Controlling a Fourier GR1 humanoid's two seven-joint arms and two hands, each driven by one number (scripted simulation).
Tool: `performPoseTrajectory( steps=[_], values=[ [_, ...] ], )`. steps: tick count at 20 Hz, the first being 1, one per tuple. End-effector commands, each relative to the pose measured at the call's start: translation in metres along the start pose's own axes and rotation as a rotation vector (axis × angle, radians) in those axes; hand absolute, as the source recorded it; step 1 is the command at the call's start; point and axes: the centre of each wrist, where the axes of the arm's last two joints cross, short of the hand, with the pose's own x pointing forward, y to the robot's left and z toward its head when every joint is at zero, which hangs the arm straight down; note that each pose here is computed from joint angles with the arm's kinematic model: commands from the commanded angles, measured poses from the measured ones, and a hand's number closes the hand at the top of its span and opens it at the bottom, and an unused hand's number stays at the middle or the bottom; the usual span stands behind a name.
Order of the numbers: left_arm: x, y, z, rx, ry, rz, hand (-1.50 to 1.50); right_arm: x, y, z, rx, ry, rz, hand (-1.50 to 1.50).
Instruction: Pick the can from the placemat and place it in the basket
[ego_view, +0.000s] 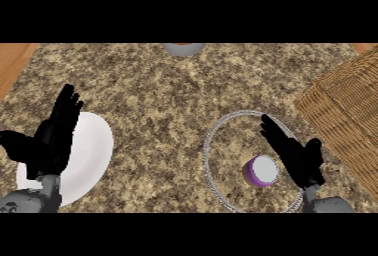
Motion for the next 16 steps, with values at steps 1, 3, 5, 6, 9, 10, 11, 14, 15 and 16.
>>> performPoseTrajectory(
  steps=[1,3,5,6,9,10,11,14,15,16],
  values=[
    [-0.005,0.013,0.0,0.002,0.005,-0.029,0.0,0.032,-0.025,-0.023,0.062,-0.124,-0.025,1.5],
    [-0.005,0.019,-0.011,-0.007,0.043,-0.056,0.0,0.074,-0.024,-0.033,0.16,-0.383,-0.092,1.5],
    [-0.001,0.024,-0.012,-0.048,0.063,-0.09,0.0,0.122,-0.028,-0.042,0.225,-0.618,-0.142,1.5],
    [-0.003,0.028,-0.015,-0.042,0.07,-0.111,0.0,0.146,-0.032,-0.039,0.272,-0.74,-0.16,1.5],
    [-0.016,0.018,-0.014,-0.086,0.146,-0.078,0.0,0.161,0.009,-0.024,0.61,-0.826,0.348,-1.5],
    [-0.017,0.024,-0.013,-0.101,0.151,-0.078,0.0,0.161,0.022,-0.023,0.592,-0.88,0.418,-1.5],
    [-0.016,0.02,-0.016,-0.097,0.159,-0.076,0.0,0.15,0.04,-0.018,0.598,-0.92,0.428,-1.5],
    [-0.028,0.042,-0.029,-0.073,0.186,-0.053,0.0,0.126,0.081,-0.002,0.48,-0.992,0.36,-1.5],
    [-0.008,0.039,-0.031,-0.105,0.164,-0.076,0.0,0.133,0.089,0.004,0.434,-1.001,0.379,-1.5],
    [-0.026,0.048,-0.031,-0.085,0.179,-0.081,0.0,0.139,0.109,0.017,0.416,-0.99,0.369,-1.5]
  ],
)
